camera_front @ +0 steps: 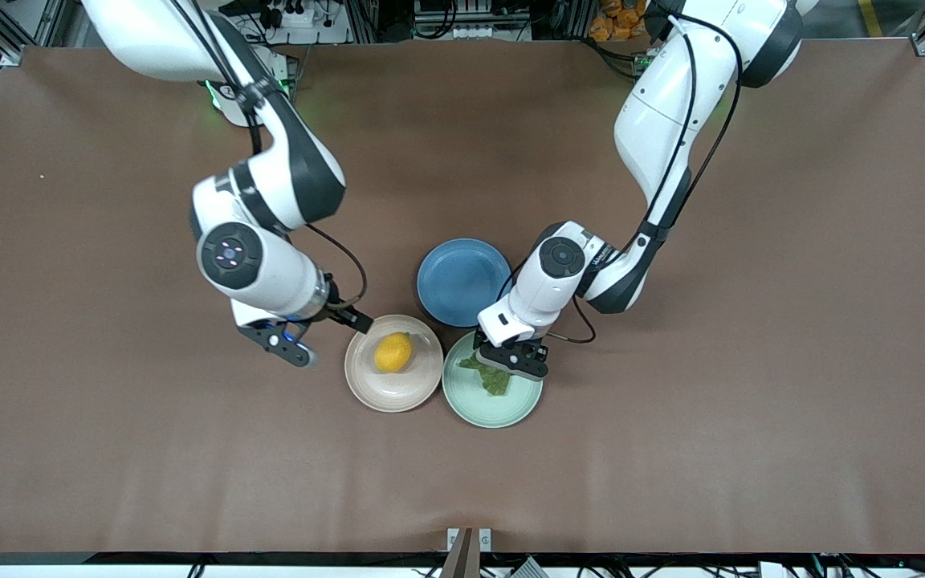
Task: Pick lemon and lettuce from plates
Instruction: 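Grasp the lettuce with the left gripper while the right gripper reaches the lemon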
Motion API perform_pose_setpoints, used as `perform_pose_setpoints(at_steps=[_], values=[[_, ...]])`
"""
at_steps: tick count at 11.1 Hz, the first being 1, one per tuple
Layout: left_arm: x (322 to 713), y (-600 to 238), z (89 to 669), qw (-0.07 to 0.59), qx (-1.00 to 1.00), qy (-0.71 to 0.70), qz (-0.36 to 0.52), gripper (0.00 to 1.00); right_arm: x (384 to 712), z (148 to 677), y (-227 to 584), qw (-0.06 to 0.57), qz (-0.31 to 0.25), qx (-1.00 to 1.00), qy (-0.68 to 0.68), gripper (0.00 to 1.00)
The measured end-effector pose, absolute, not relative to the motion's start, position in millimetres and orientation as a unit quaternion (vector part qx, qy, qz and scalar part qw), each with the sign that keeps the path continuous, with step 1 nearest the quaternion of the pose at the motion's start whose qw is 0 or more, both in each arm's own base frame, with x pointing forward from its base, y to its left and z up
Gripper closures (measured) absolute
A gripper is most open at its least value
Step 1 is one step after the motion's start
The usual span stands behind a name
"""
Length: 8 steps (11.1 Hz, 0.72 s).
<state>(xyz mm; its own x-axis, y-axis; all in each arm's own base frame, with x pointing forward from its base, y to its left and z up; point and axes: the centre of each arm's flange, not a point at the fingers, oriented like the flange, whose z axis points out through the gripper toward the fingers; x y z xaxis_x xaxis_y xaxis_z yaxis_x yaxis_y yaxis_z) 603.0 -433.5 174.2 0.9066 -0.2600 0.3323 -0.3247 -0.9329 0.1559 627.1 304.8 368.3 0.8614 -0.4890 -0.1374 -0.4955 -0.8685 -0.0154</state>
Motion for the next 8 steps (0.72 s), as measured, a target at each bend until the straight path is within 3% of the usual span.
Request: perform_pose_setpoints(at_steps=[2, 4, 5, 7, 8], values=[[605, -433, 176, 0.104, 0.971, -0.150, 0.158, 0.59, 633, 340, 318, 0.032, 0.053, -0.963, 0.262, 0.00], [606, -432, 177, 0.104, 0.970, -0.149, 0.159, 0.70, 635, 315, 330, 0.037, 0.046, -0.962, 0.267, 0.00], [607, -431, 177, 0.103, 0.971, -0.148, 0.159, 0.79, 635, 303, 337, 0.041, 0.040, -0.961, 0.272, 0.00], [614, -424, 180, 0.097, 0.972, -0.144, 0.159, 0.82, 632, 282, 351, 0.045, 0.033, -0.960, 0.274, 0.00], [617, -420, 186, 0.090, 0.974, -0.142, 0.154, 0.89, 632, 273, 355, 0.045, 0.032, -0.960, 0.274, 0.00]])
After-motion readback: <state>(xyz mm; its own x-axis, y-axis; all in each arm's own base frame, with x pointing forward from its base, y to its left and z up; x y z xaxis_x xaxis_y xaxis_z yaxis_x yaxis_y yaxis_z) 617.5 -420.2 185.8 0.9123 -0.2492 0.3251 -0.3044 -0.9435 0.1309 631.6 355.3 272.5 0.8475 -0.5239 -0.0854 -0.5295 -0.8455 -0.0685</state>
